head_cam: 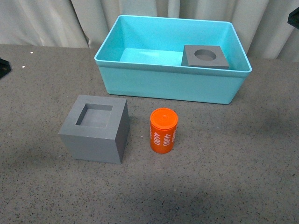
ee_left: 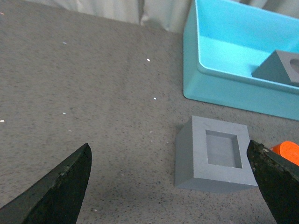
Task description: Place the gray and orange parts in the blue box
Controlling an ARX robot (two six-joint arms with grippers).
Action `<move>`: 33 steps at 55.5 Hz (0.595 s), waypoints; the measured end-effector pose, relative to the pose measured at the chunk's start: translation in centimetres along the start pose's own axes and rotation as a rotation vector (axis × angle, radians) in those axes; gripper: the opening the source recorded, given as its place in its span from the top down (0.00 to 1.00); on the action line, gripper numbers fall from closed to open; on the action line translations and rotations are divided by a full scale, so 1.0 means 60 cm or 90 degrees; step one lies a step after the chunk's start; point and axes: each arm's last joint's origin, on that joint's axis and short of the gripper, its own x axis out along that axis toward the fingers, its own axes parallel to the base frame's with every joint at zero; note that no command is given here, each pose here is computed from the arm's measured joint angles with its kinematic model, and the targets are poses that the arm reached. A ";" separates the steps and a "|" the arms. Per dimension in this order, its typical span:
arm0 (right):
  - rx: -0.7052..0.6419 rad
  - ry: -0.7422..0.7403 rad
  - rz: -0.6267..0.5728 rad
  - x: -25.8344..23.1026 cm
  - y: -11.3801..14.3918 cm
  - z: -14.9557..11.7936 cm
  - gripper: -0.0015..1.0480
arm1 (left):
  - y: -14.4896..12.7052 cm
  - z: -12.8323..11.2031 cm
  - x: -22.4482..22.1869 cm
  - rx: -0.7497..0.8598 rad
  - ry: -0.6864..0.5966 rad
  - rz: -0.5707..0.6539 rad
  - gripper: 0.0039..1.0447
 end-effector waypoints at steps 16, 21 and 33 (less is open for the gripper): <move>0.000 0.000 0.000 0.000 0.000 0.000 0.09 | -0.010 -0.006 0.086 0.015 0.135 -0.027 0.06; 0.000 0.000 0.000 0.000 0.000 0.000 0.09 | -0.015 -0.007 0.107 0.017 0.156 -0.033 0.06; 0.000 0.000 0.000 0.000 0.000 0.000 0.09 | -0.026 -0.015 0.140 0.037 0.189 -0.047 0.06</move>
